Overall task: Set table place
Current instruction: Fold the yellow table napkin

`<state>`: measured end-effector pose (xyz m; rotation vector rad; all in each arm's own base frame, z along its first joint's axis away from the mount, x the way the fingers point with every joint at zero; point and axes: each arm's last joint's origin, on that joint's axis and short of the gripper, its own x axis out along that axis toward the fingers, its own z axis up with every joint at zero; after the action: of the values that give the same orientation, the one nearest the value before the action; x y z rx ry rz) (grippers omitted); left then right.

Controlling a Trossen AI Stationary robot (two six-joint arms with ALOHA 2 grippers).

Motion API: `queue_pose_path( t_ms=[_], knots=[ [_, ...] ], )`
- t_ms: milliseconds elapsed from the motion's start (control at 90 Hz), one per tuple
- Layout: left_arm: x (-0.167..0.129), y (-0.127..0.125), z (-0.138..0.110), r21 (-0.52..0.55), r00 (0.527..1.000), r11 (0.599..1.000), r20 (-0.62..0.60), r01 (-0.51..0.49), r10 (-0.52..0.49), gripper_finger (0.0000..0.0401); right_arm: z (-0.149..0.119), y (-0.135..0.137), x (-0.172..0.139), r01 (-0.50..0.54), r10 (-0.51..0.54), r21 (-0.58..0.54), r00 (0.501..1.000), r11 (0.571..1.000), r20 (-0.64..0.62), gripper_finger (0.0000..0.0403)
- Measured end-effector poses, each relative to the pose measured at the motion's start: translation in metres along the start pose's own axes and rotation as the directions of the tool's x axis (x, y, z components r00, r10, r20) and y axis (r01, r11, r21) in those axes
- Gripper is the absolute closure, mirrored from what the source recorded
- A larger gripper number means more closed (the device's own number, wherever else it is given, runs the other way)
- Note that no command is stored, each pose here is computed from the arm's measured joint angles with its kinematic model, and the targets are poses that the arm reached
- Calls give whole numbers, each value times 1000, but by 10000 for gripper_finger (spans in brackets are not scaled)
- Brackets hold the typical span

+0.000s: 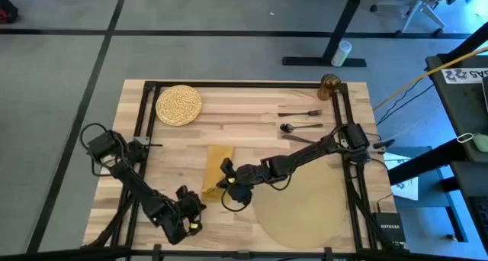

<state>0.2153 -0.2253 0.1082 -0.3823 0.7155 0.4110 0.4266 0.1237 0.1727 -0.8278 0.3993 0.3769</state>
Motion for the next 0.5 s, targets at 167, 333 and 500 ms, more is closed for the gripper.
queue_pose_path(
  t_ms=[167,333,500],
  knots=[
    [4,2,4,11,1000,1000,13,-23,23,401,0,0,2,10,-10,16,1000,1000,12,402],
    [6,3,6,12,999,1000,15,-28,28,401,-5,6,8,-15,15,40,1000,999,11,402],
    [6,3,6,11,999,1000,16,-29,28,401,-4,6,8,-14,13,43,1000,999,17,402]
  ],
)
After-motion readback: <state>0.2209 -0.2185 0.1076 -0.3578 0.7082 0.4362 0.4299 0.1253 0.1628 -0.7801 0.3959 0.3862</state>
